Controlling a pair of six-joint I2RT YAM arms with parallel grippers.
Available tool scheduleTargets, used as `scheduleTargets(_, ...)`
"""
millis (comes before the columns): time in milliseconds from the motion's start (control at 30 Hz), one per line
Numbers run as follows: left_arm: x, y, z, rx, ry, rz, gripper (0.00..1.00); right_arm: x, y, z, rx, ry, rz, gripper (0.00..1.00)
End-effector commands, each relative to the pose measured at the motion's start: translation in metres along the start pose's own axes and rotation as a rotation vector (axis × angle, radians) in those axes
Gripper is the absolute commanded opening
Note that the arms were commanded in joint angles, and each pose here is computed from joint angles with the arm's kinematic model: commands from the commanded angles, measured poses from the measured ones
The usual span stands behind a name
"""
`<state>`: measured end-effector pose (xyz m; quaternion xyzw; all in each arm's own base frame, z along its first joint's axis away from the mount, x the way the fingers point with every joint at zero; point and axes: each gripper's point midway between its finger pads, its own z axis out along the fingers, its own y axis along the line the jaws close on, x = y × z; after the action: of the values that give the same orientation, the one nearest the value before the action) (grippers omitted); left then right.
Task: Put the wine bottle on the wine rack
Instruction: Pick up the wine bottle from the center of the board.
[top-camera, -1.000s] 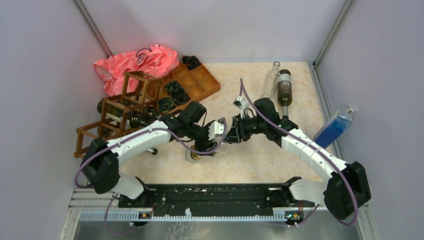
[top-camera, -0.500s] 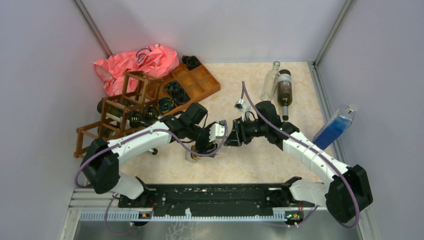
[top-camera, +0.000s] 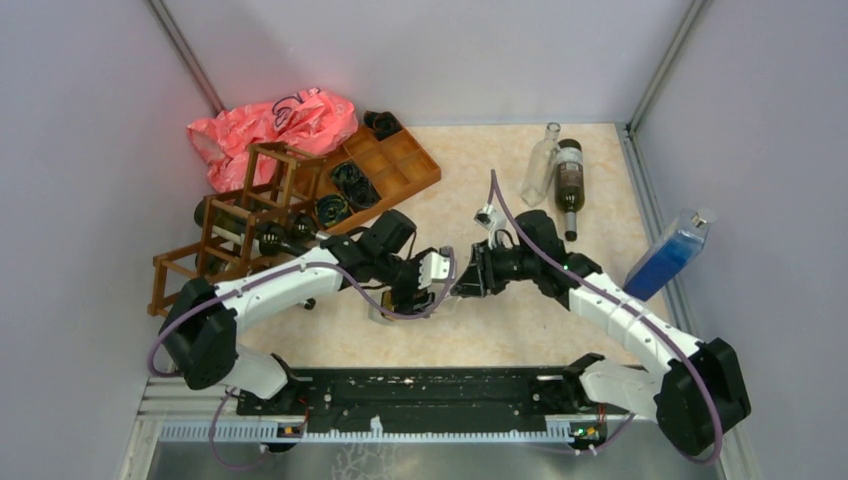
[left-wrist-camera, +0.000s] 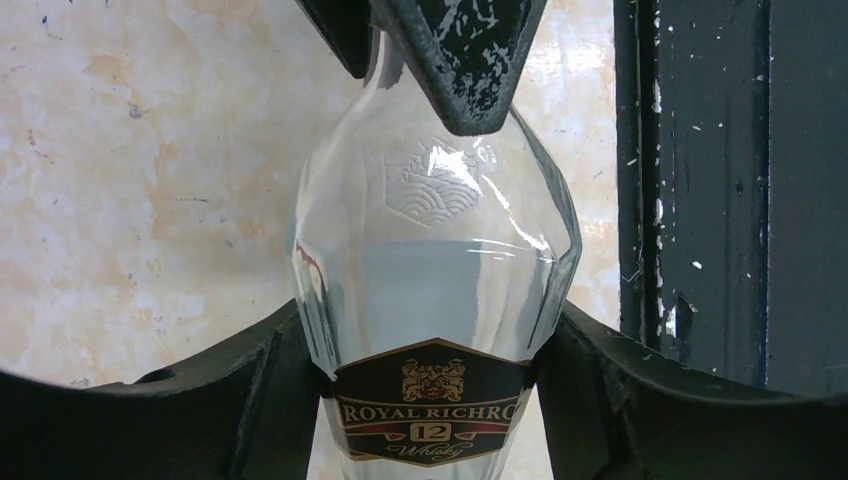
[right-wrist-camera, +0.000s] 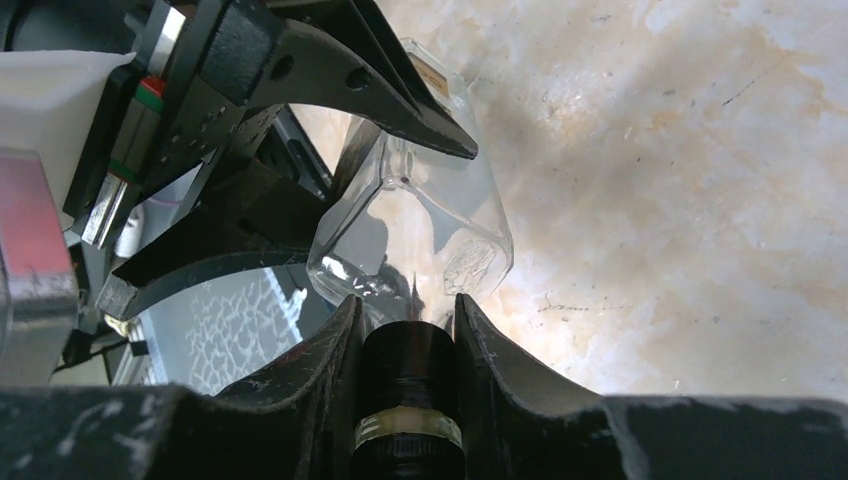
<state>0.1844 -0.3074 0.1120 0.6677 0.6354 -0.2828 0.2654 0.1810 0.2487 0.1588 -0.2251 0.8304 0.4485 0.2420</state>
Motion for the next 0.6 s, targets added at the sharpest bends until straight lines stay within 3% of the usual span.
scheduleTargets(0, -0.023, 0.019, -0.005, -0.112, -0.121, 0.107, 0.71, -0.003, 0.025, -0.006, -0.096, -0.063, 0.039, 0.0)
scheduleTargets(67, -0.022, 0.016, -0.004, -0.12, -0.152, 0.141, 0.95, -0.005, 0.024, -0.008, -0.098, -0.097, 0.069, 0.0)
scheduleTargets(100, -0.02, 0.013, -0.004, -0.123, -0.163, 0.153, 0.98, -0.007, 0.024, -0.009, -0.101, -0.118, 0.079, 0.0)
scheduleTargets(433, 0.009, 0.016, -0.009, -0.195, -0.082, 0.192, 0.99, -0.015, 0.011, -0.024, -0.089, -0.266, 0.14, 0.0)
scheduleTargets(567, -0.007, 0.018, -0.017, -0.214, -0.133, 0.203, 0.99, -0.014, 0.011, -0.026, -0.107, -0.306, 0.15, 0.0)
